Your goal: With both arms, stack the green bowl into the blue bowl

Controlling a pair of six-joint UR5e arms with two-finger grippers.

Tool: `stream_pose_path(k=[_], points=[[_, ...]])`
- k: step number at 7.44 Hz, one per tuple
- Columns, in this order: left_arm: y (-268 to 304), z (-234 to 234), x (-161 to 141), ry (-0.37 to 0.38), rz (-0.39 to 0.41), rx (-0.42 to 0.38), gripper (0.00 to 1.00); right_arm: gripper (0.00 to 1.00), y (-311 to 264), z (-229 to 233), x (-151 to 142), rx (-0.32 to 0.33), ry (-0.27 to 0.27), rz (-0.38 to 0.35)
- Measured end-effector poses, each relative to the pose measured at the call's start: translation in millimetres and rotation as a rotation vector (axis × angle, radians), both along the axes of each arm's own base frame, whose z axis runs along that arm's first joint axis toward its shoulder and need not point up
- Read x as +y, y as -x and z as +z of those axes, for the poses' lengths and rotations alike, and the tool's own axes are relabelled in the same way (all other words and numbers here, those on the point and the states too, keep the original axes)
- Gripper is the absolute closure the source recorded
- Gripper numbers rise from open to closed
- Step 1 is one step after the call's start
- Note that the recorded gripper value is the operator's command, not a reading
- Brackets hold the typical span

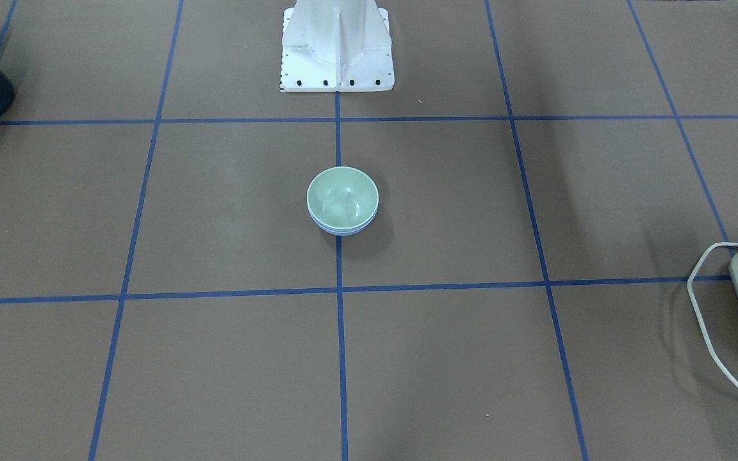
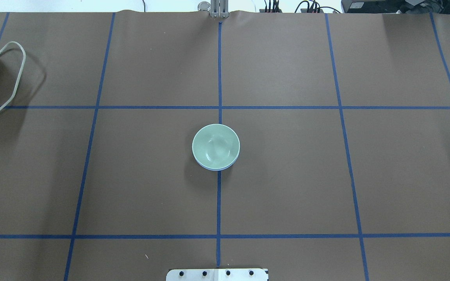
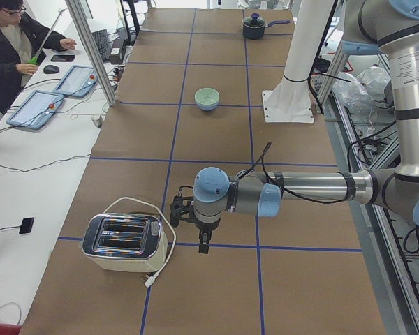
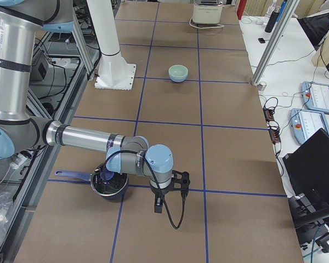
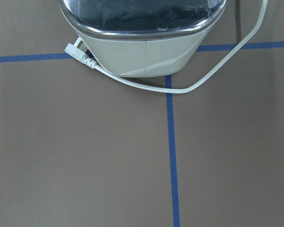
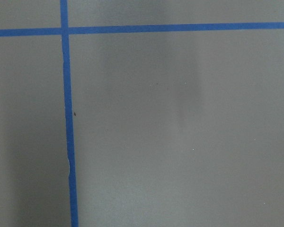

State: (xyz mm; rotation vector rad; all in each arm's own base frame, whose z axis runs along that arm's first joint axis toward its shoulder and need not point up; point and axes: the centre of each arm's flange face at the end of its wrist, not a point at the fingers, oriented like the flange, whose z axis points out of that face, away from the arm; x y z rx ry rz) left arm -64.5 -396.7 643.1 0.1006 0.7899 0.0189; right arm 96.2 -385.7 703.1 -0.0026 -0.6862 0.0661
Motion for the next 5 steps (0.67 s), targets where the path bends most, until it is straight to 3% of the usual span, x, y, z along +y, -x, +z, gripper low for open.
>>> stream_pose_path(k=[5], points=[[0.1,2.6,0.8,0.006,0.000,-0.001,0.01,0.00,0.0,-2.4,-2.0,-0.002,-0.005,0.000]])
